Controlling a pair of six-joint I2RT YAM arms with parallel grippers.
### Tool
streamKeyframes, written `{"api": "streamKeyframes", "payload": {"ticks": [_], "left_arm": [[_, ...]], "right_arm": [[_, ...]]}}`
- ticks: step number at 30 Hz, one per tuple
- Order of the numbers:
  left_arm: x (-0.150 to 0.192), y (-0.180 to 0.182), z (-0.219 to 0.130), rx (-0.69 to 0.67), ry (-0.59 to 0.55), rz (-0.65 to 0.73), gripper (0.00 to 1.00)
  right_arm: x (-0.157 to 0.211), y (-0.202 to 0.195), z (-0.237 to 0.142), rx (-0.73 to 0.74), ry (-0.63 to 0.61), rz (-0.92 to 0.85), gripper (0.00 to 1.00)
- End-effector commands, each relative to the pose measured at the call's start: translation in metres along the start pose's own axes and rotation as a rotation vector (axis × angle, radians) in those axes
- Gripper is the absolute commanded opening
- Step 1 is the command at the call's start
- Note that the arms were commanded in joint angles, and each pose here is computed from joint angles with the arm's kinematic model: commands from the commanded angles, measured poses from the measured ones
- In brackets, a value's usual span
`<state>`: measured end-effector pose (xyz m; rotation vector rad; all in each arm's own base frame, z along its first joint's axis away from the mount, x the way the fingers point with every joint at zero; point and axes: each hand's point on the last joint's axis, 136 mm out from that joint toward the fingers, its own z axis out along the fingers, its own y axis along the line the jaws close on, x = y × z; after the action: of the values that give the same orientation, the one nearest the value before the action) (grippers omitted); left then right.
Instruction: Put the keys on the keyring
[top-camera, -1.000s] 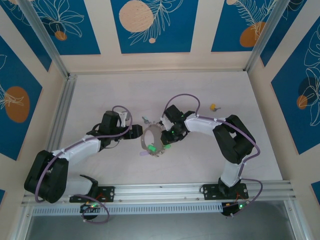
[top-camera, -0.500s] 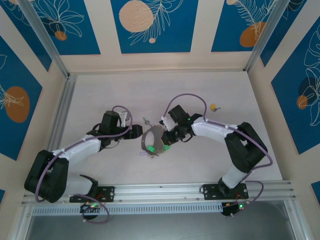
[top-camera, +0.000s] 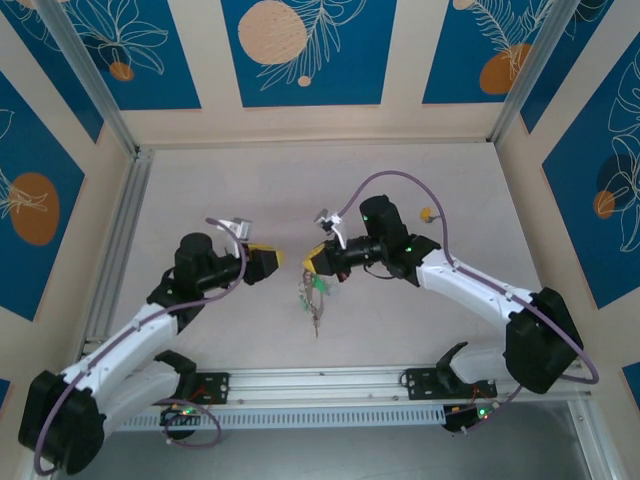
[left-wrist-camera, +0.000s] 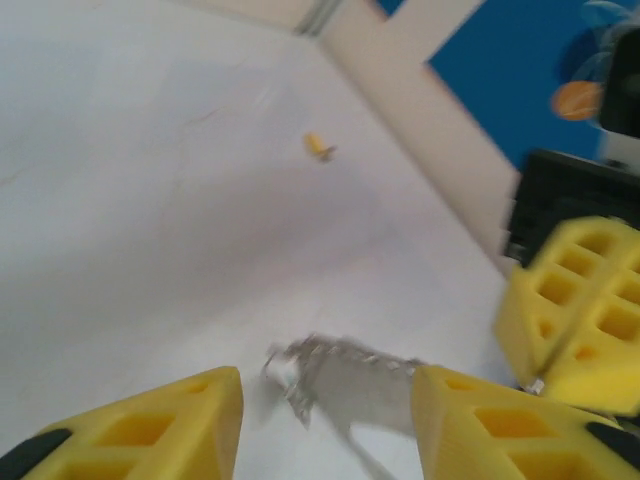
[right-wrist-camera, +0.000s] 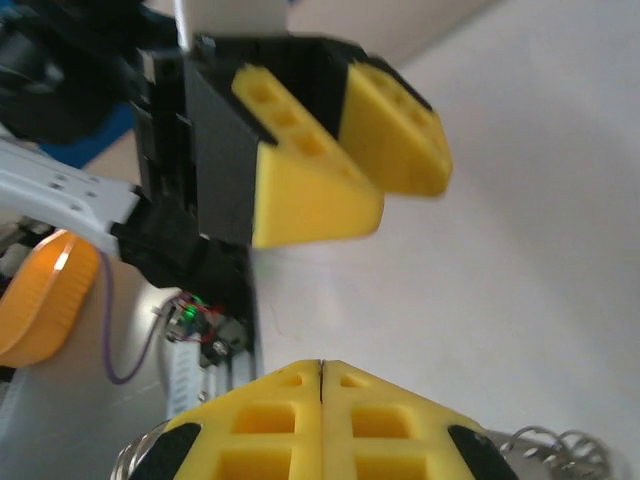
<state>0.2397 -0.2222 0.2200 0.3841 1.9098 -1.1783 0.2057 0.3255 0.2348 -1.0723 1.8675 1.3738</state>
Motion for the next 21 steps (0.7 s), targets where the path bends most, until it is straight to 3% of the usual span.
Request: {"api": "streamKeyframes", "payload": {"ticks": [1,6,21], "left_arm": [[-0.018,-0.051,-0.013,0.212,-0.091,0.095,0.41],[-0.026,-0.083,-0.025,0.35,-0.124,0.134,0.3],[-0.026,-0.116,-0.017,0.461,-0.099,0.213,0.29]], "right_arm": [[-0.037,0.038,-0.015,-0.145,-0.144,-0.14,0.0],[-0.057,0.049,-0.024,-0.167,-0.256,-0.194,0.0],[-0.067,0.058,-0.024,-0.228,-0.344,-0.209,0.0]]}}
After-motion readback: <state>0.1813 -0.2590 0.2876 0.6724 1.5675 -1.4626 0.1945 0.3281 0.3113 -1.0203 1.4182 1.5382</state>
